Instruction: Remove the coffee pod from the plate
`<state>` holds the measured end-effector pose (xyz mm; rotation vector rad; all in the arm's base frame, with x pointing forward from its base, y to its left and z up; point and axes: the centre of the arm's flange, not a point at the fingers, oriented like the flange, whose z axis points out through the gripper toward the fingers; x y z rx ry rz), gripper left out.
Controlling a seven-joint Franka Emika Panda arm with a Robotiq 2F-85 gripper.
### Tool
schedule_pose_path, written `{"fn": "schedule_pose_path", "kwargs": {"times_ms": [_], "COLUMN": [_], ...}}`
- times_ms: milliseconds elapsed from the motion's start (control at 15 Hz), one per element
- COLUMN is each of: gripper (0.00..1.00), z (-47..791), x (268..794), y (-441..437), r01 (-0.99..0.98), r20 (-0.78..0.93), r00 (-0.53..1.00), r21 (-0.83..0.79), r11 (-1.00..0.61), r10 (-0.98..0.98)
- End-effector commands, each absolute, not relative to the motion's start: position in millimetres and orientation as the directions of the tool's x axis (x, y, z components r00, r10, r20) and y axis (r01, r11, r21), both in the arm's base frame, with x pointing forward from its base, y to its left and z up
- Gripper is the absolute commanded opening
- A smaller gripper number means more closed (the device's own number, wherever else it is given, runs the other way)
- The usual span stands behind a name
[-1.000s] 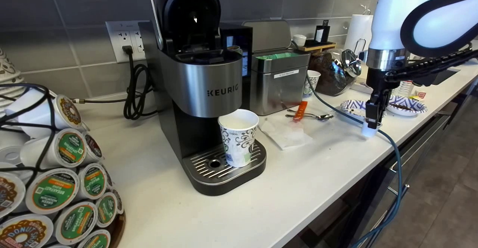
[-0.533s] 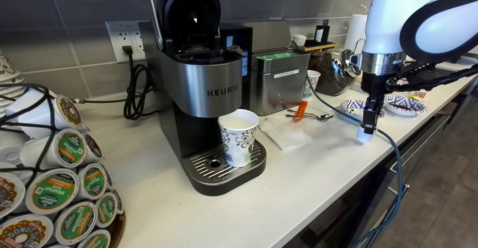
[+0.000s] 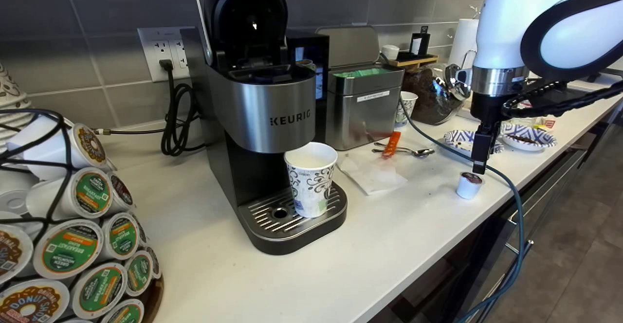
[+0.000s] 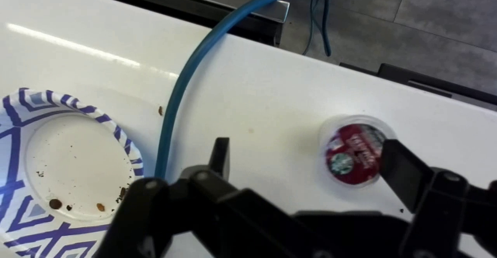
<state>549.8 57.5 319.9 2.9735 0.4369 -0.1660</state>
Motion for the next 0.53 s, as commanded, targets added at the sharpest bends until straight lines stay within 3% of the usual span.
{"fn": "schedule_pose_path", "kwargs": {"times_ms": [0, 400, 467], "gripper": [1.0, 1.0, 1.0], "z": [325.6, 340.3, 333.8], "x": [544.1, 534.9, 550.0], "y": [41.3, -0.1, 11.6], "r01": [0.282, 0.259, 0.256], "r20": [-0.127, -0.091, -0.097], "r00": [0.954, 0.961, 0.963], "r21": [0.083, -0.02, 0.02], "r11": [-0.956, -0.966, -0.966], "r10": [0.27, 0.26, 0.253]}}
